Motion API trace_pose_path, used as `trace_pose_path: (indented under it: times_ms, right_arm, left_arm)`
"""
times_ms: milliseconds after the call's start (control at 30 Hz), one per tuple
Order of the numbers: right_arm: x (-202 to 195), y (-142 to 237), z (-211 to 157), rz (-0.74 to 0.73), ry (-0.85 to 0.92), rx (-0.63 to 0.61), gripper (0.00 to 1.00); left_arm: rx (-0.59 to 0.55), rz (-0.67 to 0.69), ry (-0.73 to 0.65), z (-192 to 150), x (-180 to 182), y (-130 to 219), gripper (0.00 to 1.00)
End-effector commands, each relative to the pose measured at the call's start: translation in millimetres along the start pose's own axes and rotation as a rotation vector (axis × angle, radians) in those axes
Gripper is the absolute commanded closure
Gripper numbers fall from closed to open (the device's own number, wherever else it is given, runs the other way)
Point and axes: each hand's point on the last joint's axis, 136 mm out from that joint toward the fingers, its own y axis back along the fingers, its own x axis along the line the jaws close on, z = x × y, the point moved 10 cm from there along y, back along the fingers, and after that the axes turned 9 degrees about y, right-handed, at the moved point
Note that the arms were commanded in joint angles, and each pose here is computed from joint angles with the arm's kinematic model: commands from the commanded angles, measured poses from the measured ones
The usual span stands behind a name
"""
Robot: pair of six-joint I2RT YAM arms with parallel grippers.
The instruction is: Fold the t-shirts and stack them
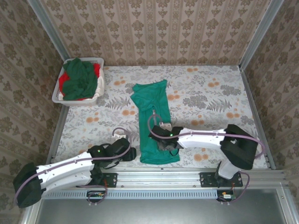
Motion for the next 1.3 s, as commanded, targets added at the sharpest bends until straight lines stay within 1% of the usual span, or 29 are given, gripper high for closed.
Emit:
trace_pose_path:
  times_ms: [0, 67, 333, 433, 500, 633, 733, 833, 867, 900, 933, 967, 1033, 1067, 1133, 1200, 1267]
  right_arm:
    - [5, -6, -3, 0.002, 0.029, 0.044, 0.62]
    - [7, -8, -4, 0.003, 0.034, 0.052, 0.62]
    - [18, 4, -3, 0.027, 0.059, 0.031, 0.90]
    - [24, 3, -3, 0.059, 0.063, 0.038, 0.98]
    - [28, 3, -3, 0.080, 0.064, 0.037, 1.00]
    - [36, -4, -3, 0.109, 0.073, 0.057, 0.90]
    - [41, -5, -6, 0.178, 0.081, 0.078, 0.82]
    - [31, 15, -4, 0.213, 0.075, 0.028, 0.68]
    - [28, 23, -4, 0.232, 0.071, 0.008, 0.65]
    - [24, 33, -4, 0.266, 0.065, -0.017, 0.61]
    - [20, 41, -5, 0.297, 0.059, -0.037, 0.54]
    - [14, 46, -8, 0.309, 0.054, -0.049, 0.52]
    - [-3, 57, -15, 0.305, 0.026, -0.075, 0.50]
    - [-14, 57, -21, 0.274, 0.003, -0.072, 0.50]
    - [-40, 51, -35, 0.194, -0.065, -0.058, 0.49]
    - [-63, 41, -53, 0.122, -0.111, -0.014, 0.49]
    - [-78, 32, -68, 0.100, -0.157, 0.010, 0.49]
  left_arm:
    - [-0.018, -0.045, -0.008, 5, -7, 1, 0.39]
    - [-0.017, -0.045, -0.008, 4, -5, 0, 0.39]
    - [-0.031, -0.066, 0.001, 3, 0, 2, 0.38]
    - [-0.035, -0.069, 0.000, 3, 1, 2, 0.38]
    - [-0.032, -0.071, -0.002, 3, 1, 2, 0.38]
    - [-0.025, -0.080, -0.013, 3, -1, 1, 0.38]
    - [-0.012, -0.091, -0.018, 3, -4, 0, 0.37]
    - [0.014, -0.100, -0.029, 3, -8, -2, 0.37]
    - [0.019, -0.103, -0.033, 3, -9, -3, 0.37]
    - [0.026, -0.104, -0.036, 3, -11, -4, 0.36]
    - [0.032, -0.106, -0.041, 3, -12, -4, 0.36]
    - [0.037, -0.108, -0.046, 3, -14, -4, 0.36]
    - [0.051, -0.111, -0.051, 4, -17, -5, 0.36]
    - [0.058, -0.111, -0.053, 3, -18, -5, 0.36]
    - [0.068, -0.124, -0.049, 1, -20, -5, 0.36]
    - [0.074, -0.142, -0.049, -4, -22, -6, 0.36]
    - [0.076, -0.160, -0.049, -9, -25, -7, 0.35]
